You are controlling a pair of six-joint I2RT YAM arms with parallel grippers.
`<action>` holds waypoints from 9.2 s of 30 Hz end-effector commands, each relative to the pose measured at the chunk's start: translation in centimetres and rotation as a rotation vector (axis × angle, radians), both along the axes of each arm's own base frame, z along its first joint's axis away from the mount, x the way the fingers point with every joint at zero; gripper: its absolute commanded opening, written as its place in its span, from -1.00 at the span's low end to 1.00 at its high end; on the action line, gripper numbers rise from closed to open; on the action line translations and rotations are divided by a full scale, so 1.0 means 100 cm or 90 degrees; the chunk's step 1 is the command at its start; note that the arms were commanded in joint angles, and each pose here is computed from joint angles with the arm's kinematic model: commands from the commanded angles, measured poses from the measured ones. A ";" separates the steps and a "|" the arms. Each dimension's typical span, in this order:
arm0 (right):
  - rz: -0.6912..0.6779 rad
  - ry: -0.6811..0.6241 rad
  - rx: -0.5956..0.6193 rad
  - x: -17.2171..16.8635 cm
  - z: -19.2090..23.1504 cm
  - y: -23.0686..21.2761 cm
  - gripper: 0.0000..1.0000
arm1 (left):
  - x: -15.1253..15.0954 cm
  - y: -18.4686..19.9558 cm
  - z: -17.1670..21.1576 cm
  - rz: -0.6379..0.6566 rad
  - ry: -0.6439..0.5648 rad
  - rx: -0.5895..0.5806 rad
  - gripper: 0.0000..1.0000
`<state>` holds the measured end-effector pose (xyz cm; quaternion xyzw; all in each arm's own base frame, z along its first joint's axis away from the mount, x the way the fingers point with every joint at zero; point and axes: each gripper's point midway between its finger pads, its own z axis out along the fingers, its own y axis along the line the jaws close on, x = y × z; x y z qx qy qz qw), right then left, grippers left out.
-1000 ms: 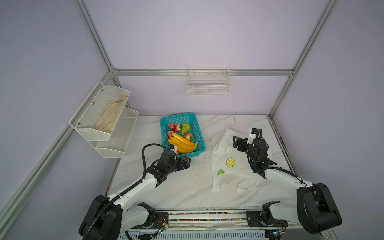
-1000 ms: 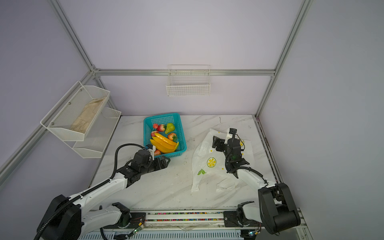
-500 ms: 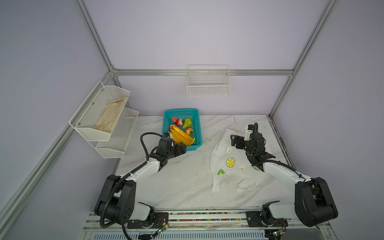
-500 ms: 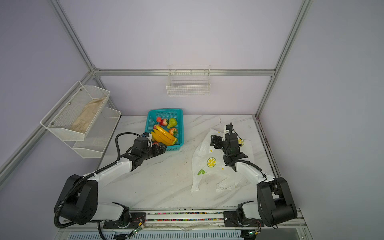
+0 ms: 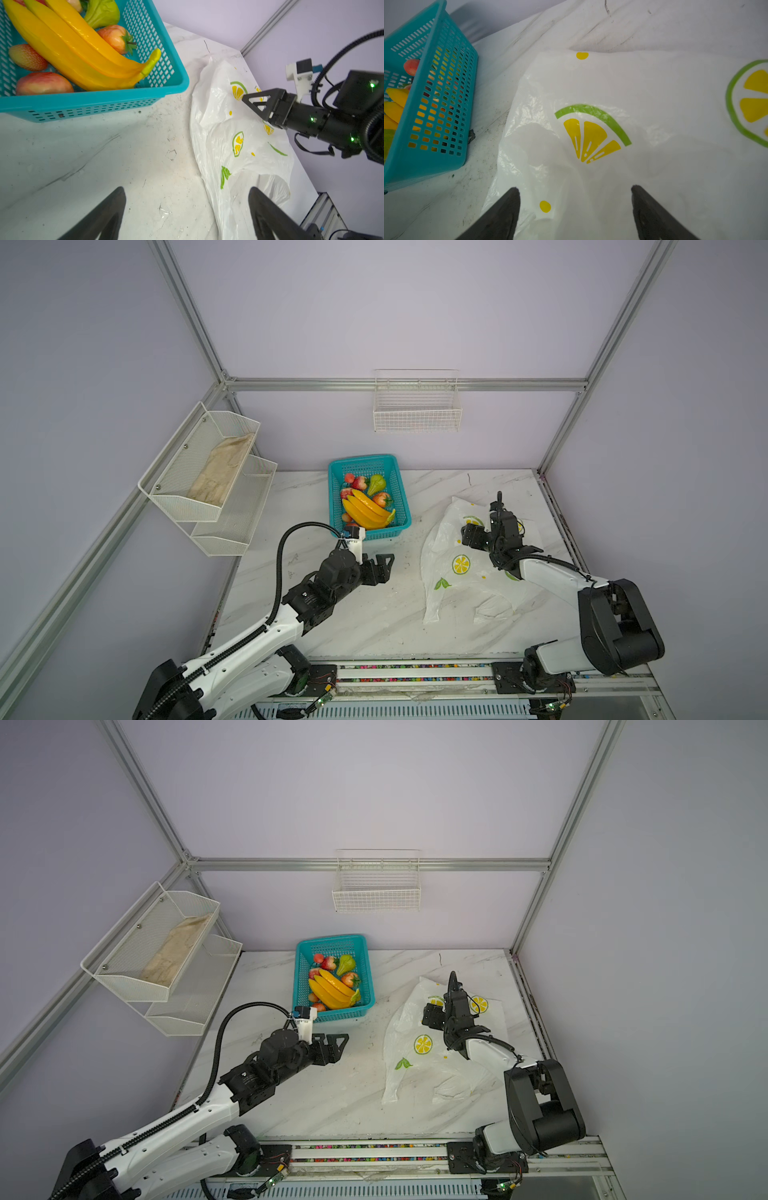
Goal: Place the fake fruits into the plastic bag and tie a complex knot
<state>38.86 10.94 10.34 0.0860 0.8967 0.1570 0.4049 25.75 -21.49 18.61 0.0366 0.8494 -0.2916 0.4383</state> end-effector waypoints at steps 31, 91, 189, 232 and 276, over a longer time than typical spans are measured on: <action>0.003 -0.108 0.045 0.012 0.082 -0.008 0.78 | -0.049 -0.174 -0.127 -0.206 0.096 0.387 0.02; 0.077 -0.349 -0.565 -0.009 0.050 0.072 -0.18 | 0.102 -0.078 0.079 -0.213 0.106 0.032 -1.00; 0.104 -0.120 0.186 -0.062 0.205 0.036 -1.00 | 0.046 -0.063 0.036 -0.158 -0.162 0.112 0.21; 0.113 -0.197 -0.227 -0.055 0.158 0.031 -0.07 | 0.039 -0.102 0.164 -0.341 -0.227 -0.162 -1.00; 0.137 -0.031 0.177 -0.040 0.156 0.061 -0.96 | 0.098 -0.016 0.093 -0.176 -0.156 -0.049 0.67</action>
